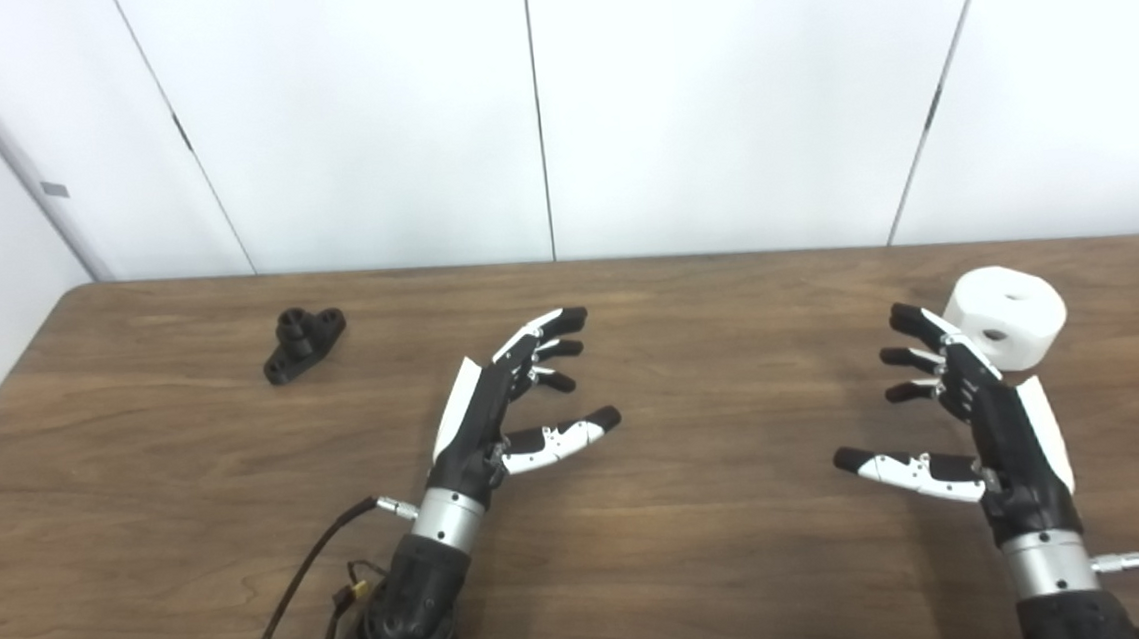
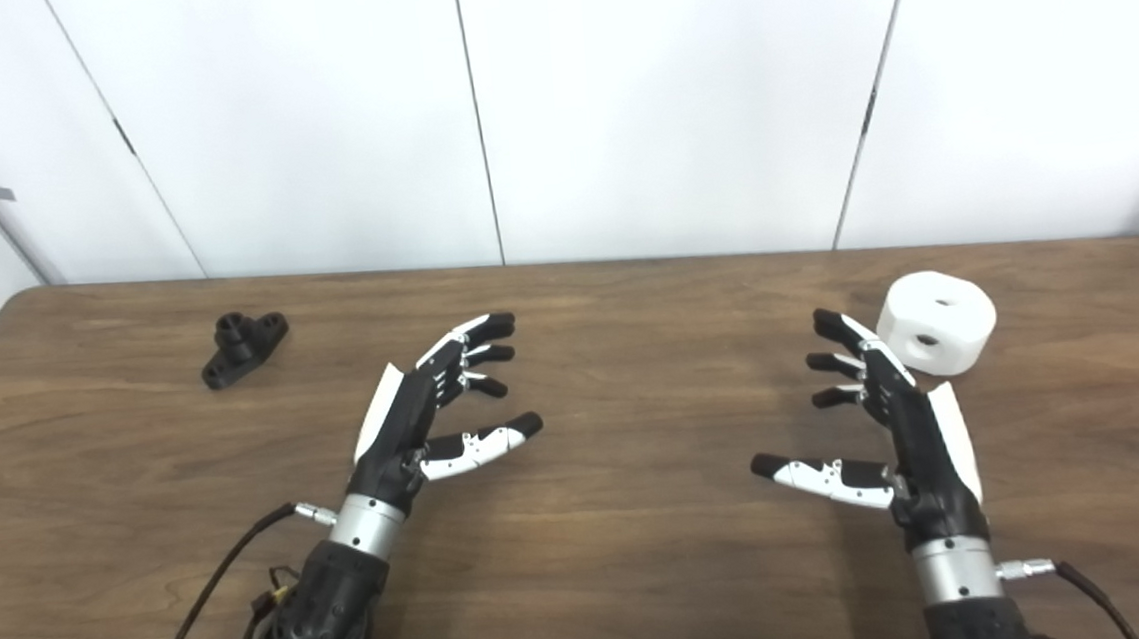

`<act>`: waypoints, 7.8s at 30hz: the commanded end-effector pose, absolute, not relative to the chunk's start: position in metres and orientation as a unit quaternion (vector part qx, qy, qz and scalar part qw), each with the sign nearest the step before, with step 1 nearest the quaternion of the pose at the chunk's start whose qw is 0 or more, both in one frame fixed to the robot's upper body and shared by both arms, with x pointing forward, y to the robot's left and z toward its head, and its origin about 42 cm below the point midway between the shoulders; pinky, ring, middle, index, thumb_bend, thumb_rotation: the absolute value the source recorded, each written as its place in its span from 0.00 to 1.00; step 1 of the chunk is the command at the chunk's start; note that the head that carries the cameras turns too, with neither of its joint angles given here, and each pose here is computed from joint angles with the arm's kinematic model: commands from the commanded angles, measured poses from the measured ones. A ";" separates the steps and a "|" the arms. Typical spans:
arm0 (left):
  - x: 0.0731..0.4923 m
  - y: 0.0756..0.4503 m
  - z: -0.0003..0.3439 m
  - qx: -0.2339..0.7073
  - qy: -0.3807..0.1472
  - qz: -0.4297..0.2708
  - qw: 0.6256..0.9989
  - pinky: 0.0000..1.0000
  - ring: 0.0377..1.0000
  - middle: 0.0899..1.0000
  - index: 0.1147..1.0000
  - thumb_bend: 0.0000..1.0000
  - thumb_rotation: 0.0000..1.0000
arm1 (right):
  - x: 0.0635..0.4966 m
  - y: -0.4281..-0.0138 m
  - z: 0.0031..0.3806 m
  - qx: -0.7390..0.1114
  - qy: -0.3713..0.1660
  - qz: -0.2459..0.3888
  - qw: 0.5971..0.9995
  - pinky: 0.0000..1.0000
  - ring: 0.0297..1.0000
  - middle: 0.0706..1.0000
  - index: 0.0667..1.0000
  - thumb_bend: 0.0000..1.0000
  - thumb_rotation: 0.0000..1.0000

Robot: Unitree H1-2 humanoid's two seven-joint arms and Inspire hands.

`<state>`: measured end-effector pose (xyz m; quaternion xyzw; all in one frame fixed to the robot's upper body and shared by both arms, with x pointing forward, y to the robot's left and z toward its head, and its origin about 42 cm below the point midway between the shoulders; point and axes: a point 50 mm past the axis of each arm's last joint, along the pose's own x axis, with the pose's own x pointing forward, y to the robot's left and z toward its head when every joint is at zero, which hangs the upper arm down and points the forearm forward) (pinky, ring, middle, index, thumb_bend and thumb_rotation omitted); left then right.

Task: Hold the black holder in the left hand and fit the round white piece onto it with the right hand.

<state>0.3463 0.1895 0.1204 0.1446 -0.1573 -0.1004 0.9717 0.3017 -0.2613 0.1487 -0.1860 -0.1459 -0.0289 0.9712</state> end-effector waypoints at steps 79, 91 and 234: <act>0.375 0.345 0.253 0.352 -0.204 0.105 0.907 0.71 0.86 0.88 0.83 0.76 0.05 | 0.303 -0.308 0.158 -0.173 -0.145 -0.062 0.972 0.58 0.74 0.87 0.85 0.73 0.05; 0.390 0.388 0.278 0.437 -0.189 0.207 0.854 0.94 1.00 0.97 0.79 0.76 0.11 | 0.300 -0.310 0.159 -0.170 -0.144 -0.061 0.973 0.57 0.73 0.87 0.85 0.73 0.03; 0.424 0.383 0.127 0.468 0.078 0.210 0.855 0.93 1.00 0.95 0.60 0.83 0.14 | 0.281 -0.314 0.177 -0.179 -0.126 -0.060 0.974 0.53 0.69 0.87 0.84 0.68 0.08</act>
